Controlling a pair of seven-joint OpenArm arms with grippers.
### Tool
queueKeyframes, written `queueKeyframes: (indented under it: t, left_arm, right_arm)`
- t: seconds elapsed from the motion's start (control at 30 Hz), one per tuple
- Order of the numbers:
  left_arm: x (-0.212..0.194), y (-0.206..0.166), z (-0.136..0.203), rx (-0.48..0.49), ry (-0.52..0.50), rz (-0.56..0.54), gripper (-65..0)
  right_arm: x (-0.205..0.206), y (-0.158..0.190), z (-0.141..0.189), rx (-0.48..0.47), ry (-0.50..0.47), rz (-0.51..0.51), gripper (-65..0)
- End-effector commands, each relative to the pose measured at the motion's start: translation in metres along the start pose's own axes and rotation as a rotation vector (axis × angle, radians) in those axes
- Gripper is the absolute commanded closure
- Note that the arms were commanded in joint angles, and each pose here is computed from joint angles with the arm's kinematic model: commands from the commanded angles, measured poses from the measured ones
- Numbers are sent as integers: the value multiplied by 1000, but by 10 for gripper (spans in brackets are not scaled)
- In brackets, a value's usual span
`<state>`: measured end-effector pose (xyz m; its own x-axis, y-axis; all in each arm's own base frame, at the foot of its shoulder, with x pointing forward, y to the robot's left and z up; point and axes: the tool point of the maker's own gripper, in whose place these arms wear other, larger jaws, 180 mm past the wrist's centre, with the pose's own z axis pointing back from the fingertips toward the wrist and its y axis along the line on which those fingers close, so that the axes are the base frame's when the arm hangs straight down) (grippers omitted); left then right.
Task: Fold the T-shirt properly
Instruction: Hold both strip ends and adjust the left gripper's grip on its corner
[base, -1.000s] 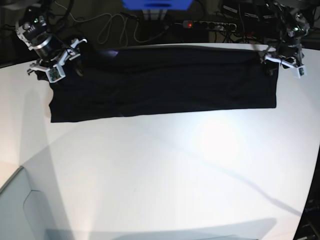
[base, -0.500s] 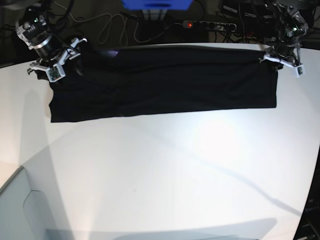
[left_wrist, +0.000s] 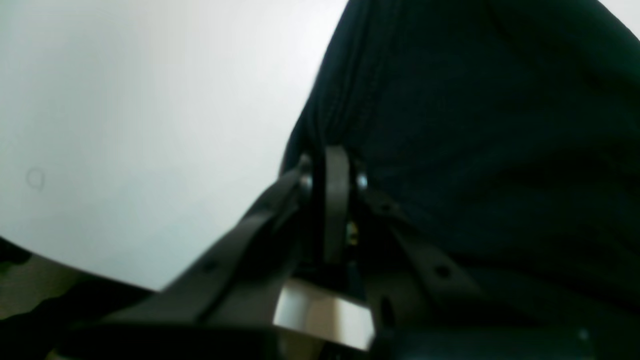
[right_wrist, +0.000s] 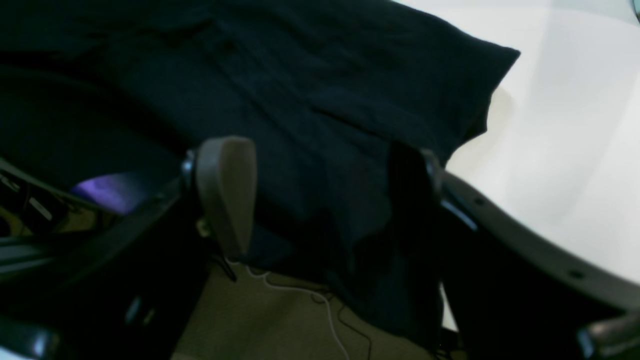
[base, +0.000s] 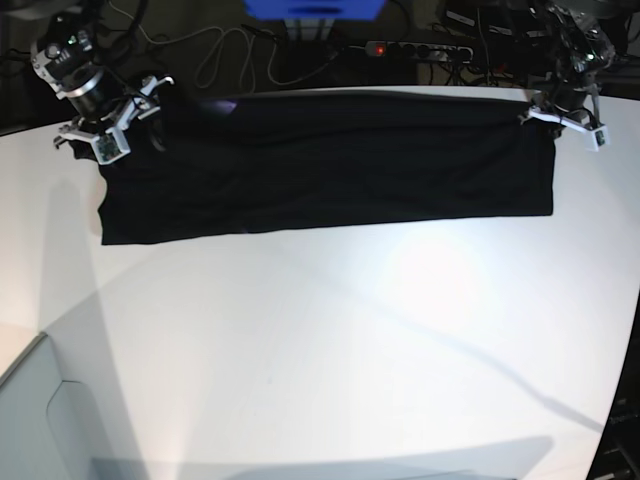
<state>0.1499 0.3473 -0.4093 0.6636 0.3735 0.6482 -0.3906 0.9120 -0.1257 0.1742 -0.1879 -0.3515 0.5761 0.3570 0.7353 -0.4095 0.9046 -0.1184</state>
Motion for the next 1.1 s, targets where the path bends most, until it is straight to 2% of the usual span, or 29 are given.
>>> queueKeyframes:
  t: [0.0,0.13,0.47,0.63,0.83,1.07]
  left_arm:
    - [4,5,3,16,0,-15,0]
    - [14,2,7,13,-31,-29,0]
    - [58,-46,37,-46,-185,-114,0]
    - [51,-55,39,-69,-167,-135,0]
    - [34,-42,29,-49,-112,-107,0]
    - [36,-35,30,-35,-106,-120,0]
  right_arm:
    - [8,1,3,15,-34,18,-401]
    - [8,2,3,16,-34,18,-401]
    - [10,1,2,15,-38,19,-401]
    - [10,1,2,15,-38,19,-401]
    - [10,1,2,15,-38,19,-401]
    - [9,1,3,15,-37,19,-401]
